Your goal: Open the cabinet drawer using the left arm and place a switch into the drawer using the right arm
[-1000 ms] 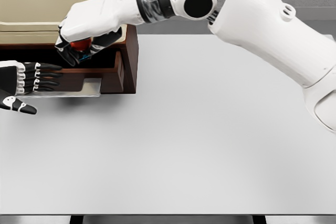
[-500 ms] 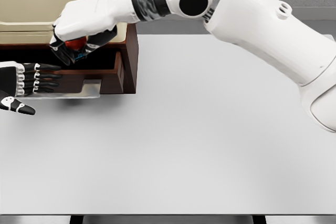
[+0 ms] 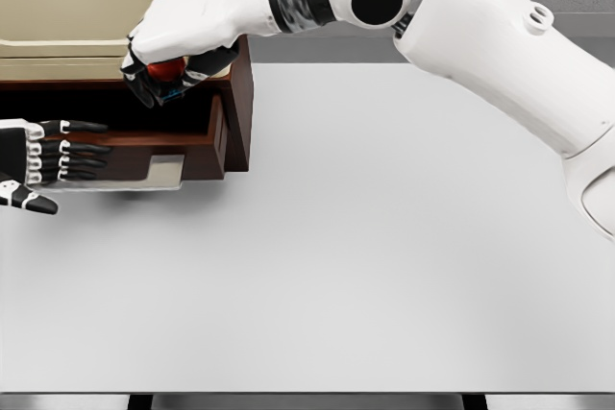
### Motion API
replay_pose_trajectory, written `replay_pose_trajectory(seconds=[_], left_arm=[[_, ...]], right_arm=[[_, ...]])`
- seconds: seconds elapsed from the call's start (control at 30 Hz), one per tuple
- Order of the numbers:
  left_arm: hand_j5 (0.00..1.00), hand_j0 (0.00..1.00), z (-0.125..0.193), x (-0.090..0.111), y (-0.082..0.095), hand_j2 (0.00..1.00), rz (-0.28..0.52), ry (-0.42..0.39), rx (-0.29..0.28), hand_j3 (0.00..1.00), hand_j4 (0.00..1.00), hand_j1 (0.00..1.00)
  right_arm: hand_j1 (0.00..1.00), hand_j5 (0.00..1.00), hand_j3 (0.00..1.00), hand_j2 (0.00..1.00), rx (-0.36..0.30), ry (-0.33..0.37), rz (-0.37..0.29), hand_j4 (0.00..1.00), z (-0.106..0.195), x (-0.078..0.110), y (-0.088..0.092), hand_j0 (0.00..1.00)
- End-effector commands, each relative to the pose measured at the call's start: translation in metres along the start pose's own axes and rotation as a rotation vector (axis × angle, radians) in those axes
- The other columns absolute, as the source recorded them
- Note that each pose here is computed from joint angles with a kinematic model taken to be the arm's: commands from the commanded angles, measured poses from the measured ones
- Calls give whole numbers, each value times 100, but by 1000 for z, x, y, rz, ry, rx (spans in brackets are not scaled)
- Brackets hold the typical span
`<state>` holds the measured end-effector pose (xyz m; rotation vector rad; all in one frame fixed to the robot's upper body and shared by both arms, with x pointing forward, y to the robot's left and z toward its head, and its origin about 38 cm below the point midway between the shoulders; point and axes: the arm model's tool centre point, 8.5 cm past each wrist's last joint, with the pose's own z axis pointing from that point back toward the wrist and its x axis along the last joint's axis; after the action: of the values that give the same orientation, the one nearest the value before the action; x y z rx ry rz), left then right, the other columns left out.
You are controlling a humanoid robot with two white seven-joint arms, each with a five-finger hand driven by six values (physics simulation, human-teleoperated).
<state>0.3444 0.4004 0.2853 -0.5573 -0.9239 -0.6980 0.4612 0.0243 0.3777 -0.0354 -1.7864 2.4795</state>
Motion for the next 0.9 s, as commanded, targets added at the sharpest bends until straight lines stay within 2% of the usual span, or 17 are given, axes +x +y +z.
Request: replay_pose_trajectory(seconds=[0.0,0.03,0.27,0.37,0.47,0.5,0.57,0.63,0.73,0.87], left_arm=[[100,100,-9,-20,0,100,4,88,11,100,100,100],[100,100,-9,-20,0,100,4,88,11,100,100,100],[100,100,-9,-20,0,100,4,89,11,100,100,100],[100,100,-9,-19,0,100,2,87,13,100,100,100],[100,100,-5,2,1,100,-41,44,25,100,100,100],[100,100,-4,11,1,100,-56,24,26,100,100,100],[100,100,-2,28,-1,100,-72,-21,20,100,100,100],[100,100,0,39,-2,100,-80,-48,17,100,100,100],[100,100,-7,41,-3,100,-82,-65,-2,100,100,100],[100,100,-21,46,-8,100,-84,-93,-41,100,100,100]], right_arm=[[72,72,72,72,-2,10,-11,72,0,-3,0,72],[100,100,100,100,-1,21,-20,100,-1,-5,1,100],[100,100,100,100,-1,20,-18,100,3,-6,2,100],[100,100,100,100,-5,11,32,100,39,-8,7,100],[100,100,100,100,-28,56,44,100,77,-15,5,100],[100,100,100,100,-36,70,41,100,94,-14,12,100],[100,100,100,100,-32,143,-1,100,132,-25,36,100],[100,100,100,100,-50,203,-91,100,173,-35,61,100],[100,100,100,100,-79,307,-165,100,226,-42,90,100],[100,100,100,100,-59,406,-255,100,271,-42,137,100]])
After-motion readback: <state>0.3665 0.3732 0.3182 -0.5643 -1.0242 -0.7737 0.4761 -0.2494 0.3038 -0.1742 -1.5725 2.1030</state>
